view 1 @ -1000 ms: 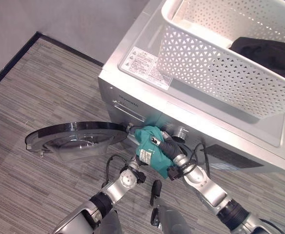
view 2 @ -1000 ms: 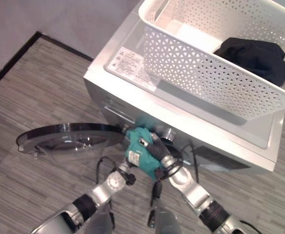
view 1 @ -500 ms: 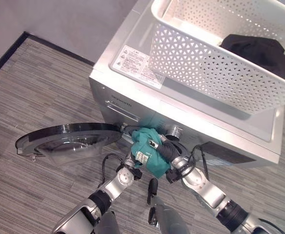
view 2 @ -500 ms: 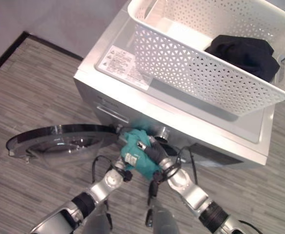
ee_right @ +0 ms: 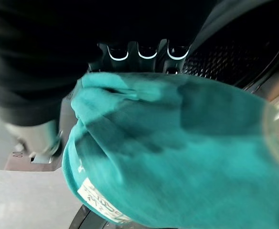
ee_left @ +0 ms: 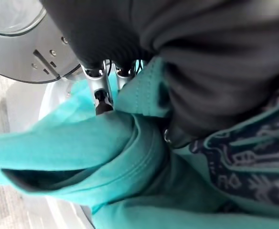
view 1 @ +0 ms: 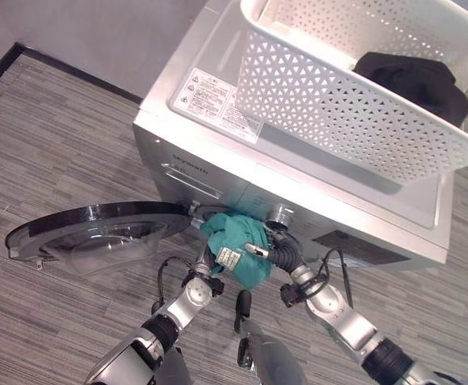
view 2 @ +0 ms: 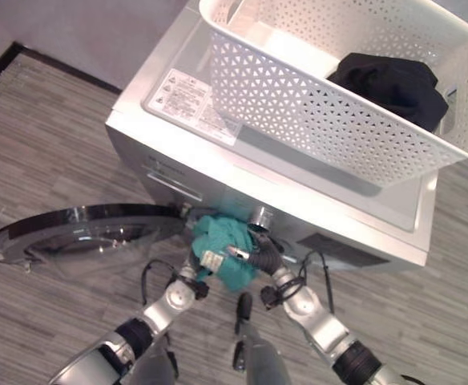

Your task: Grab the laundry basket,head to the washer,open it,put in the laundry and shut it.

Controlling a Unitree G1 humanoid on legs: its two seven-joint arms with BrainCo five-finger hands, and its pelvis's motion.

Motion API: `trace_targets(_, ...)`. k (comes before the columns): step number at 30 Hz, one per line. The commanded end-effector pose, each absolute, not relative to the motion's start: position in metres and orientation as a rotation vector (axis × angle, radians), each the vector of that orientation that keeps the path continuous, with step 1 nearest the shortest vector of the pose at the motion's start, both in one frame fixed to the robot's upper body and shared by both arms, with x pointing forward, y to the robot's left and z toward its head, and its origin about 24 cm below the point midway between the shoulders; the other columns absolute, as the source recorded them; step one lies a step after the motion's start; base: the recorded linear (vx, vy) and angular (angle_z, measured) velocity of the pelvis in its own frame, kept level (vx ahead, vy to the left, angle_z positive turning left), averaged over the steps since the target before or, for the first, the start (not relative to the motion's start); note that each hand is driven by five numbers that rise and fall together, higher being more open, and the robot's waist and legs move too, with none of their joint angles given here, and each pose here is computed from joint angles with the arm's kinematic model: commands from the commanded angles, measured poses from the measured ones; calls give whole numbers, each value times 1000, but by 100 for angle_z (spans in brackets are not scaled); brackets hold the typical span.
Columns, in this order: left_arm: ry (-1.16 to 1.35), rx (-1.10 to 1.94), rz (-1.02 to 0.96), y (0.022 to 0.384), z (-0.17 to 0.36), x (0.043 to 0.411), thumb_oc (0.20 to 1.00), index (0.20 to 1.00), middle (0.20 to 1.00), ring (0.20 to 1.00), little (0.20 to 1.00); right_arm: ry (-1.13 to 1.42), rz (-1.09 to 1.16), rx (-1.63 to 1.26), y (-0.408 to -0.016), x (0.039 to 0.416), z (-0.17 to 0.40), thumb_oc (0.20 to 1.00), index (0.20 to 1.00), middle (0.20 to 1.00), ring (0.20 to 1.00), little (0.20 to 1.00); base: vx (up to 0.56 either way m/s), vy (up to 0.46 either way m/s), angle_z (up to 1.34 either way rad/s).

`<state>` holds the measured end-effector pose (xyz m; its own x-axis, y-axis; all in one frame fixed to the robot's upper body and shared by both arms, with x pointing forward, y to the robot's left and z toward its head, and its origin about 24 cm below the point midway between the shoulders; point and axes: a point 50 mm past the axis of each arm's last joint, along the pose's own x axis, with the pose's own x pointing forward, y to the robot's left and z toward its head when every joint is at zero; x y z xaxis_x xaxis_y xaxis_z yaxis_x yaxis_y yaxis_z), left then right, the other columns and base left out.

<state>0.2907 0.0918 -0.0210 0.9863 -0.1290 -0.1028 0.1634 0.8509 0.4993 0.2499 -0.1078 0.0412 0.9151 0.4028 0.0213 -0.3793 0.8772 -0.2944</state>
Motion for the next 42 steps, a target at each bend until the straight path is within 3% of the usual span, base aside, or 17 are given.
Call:
trace_targets(1, -27, 355, -112, 65, 4, 306, 200, 200, 200, 200, 200, -204, 340, -269, -116, 256, 60, 1000, 1000, 1000, 1000, 1000, 0, 0, 0)
trace_targets(6, -11, 305, -26, 74, 7, 314, 200, 200, 200, 200, 200, -118, 252, -287, -133, 244, 31, 1000, 1000, 1000, 1000, 1000, -19, 22, -7)
trace_targets(11, -40, 337, 40, 88, 10, 319, 200, 200, 200, 200, 200, -93, 221, -797, -170, 225, -4, 1000, 1000, 1000, 1000, 1000, -2, 27, -13)
trace_targets(14, -52, 363, 51, 89, 11, 321, 200, 200, 200, 200, 200, 51, 194, -895, -192, 211, -34, 1000, 1000, 1000, 1000, 1000, -5, 10, -9)
trace_targets(16, -49, 376, 40, 86, 14, 325, 200, 200, 200, 200, 200, 314, 100, -888, -221, 188, -71, 1000, 1000, 1000, 1000, 1000, 0, 0, 0)
trace_targets(20, -39, 359, -6, 77, 13, 323, 200, 200, 200, 200, 200, 471, 9, -877, -235, 181, -90, 1000, 1000, 1000, 1000, 1000, 0, 0, 0)
trace_targets(32, 4, 131, 53, 80, 20, 329, 200, 200, 200, 200, 200, 258, -1, -744, -182, 245, -58, 1000, 1000, 1000, 1000, 1000, -81, -50, 2)
trace_targets(42, -15, 77, 49, 79, 25, 329, 200, 200, 200, 200, 200, 223, 12, -762, -170, 260, -53, 1000, 1000, 1000, 1000, 1000, -54, -77, 16)
